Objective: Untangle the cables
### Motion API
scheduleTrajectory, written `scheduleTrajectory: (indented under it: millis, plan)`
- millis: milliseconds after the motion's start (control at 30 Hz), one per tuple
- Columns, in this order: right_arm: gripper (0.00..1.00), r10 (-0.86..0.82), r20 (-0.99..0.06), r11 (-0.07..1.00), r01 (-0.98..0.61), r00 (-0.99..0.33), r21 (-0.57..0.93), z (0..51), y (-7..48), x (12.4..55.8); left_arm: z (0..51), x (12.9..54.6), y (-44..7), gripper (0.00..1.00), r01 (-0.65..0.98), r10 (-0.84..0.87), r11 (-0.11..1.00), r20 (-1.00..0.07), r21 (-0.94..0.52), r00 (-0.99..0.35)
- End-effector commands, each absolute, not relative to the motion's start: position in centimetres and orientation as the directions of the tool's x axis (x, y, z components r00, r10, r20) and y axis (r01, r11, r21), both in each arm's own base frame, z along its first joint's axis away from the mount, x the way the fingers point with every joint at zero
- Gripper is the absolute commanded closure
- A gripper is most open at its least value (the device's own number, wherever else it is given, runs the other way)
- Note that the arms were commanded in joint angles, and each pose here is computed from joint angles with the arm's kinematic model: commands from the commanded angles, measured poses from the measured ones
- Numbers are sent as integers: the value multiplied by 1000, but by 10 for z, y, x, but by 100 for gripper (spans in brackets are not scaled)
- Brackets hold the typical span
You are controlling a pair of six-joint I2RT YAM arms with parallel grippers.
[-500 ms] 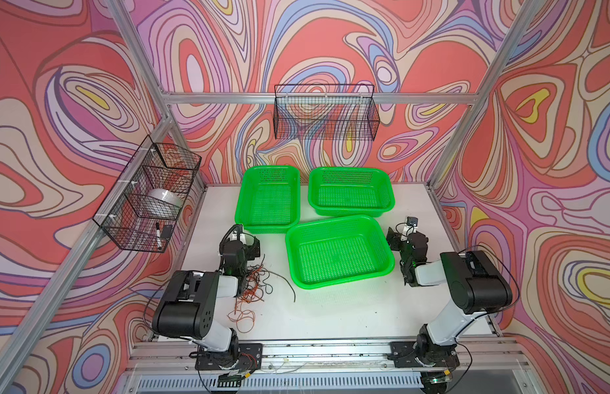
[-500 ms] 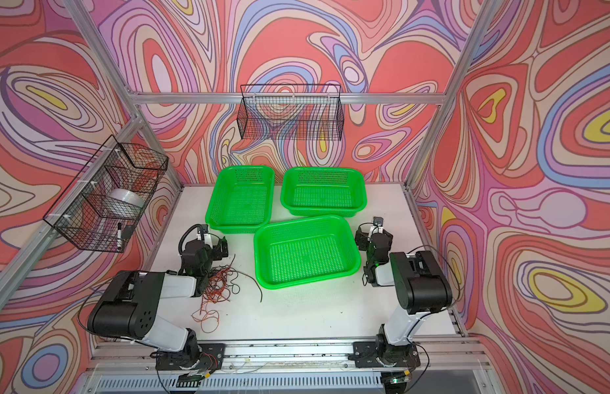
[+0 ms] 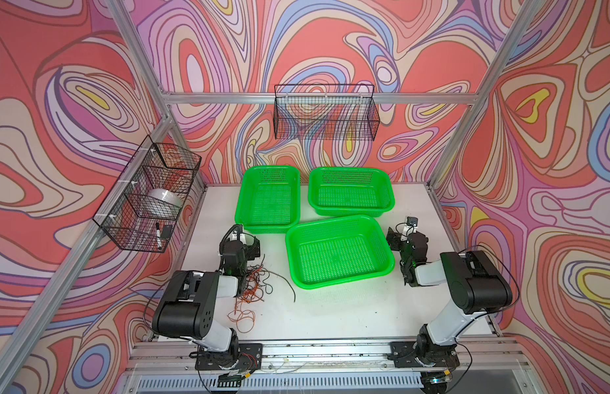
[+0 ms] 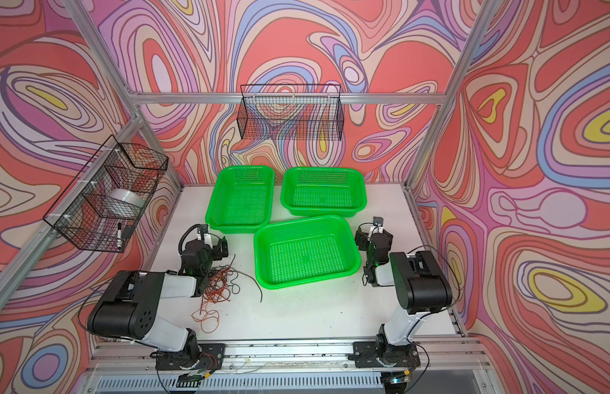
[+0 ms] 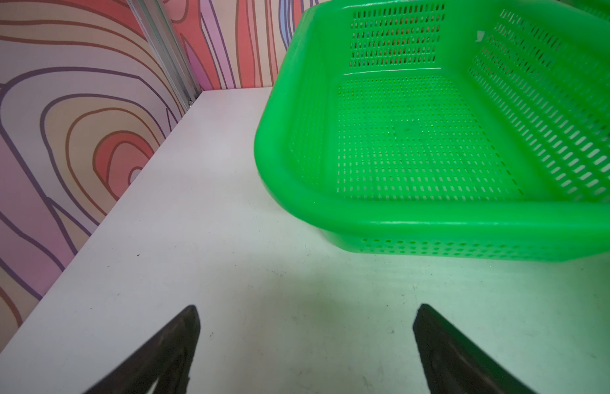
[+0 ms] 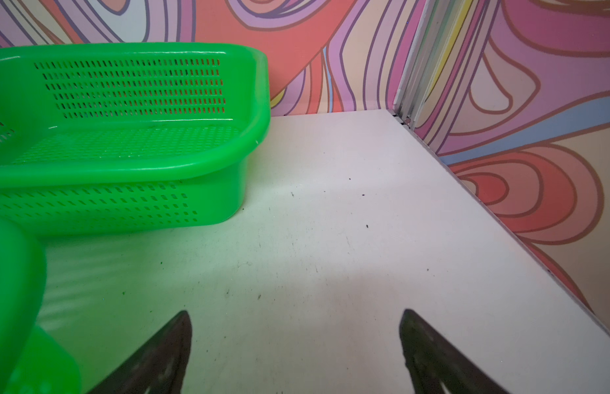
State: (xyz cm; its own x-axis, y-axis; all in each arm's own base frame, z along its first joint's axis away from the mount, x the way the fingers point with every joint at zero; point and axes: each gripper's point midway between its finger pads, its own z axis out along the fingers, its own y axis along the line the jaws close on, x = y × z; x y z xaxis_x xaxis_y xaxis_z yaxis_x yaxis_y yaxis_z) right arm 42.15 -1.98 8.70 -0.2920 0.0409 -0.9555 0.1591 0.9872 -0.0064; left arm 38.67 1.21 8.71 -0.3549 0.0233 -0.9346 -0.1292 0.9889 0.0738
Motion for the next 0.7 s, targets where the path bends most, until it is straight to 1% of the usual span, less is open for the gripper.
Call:
scheduleTrajectory:
  millis: [0,233,333,367,433,500,533,600,667]
  plan:
    - [2,50,-962,989,146,-269,11,93,-16,426,90,392,15,0,-145,13,987,-938,67,-346]
    - [2,52,-961,989,147,-271,12,93,-16,426,91,392,15,0,-142,15,987,-938,68,-345]
    - [2,49,-964,988,153,-260,9,95,-17,426,90,392,8,1,-100,30,993,-938,69,-346]
    - [2,52,-968,984,176,-244,8,98,-21,424,90,392,7,1,-96,30,993,-938,68,-346]
    - [2,69,-978,977,211,-194,27,105,-27,415,90,391,2,2,-63,42,996,-939,67,-342]
    - [2,67,-987,980,198,-147,37,118,-25,405,93,389,-4,4,-28,56,997,-944,68,-325]
    - [2,63,-989,982,185,-134,38,124,-24,400,97,388,-2,4,-40,52,997,-947,68,-317]
    - [2,57,-992,984,175,-114,37,142,-22,393,110,387,1,4,-57,42,996,-946,64,-320]
    - [2,77,-988,982,182,-135,52,156,-23,390,122,383,-2,4,-39,42,997,-939,59,-342]
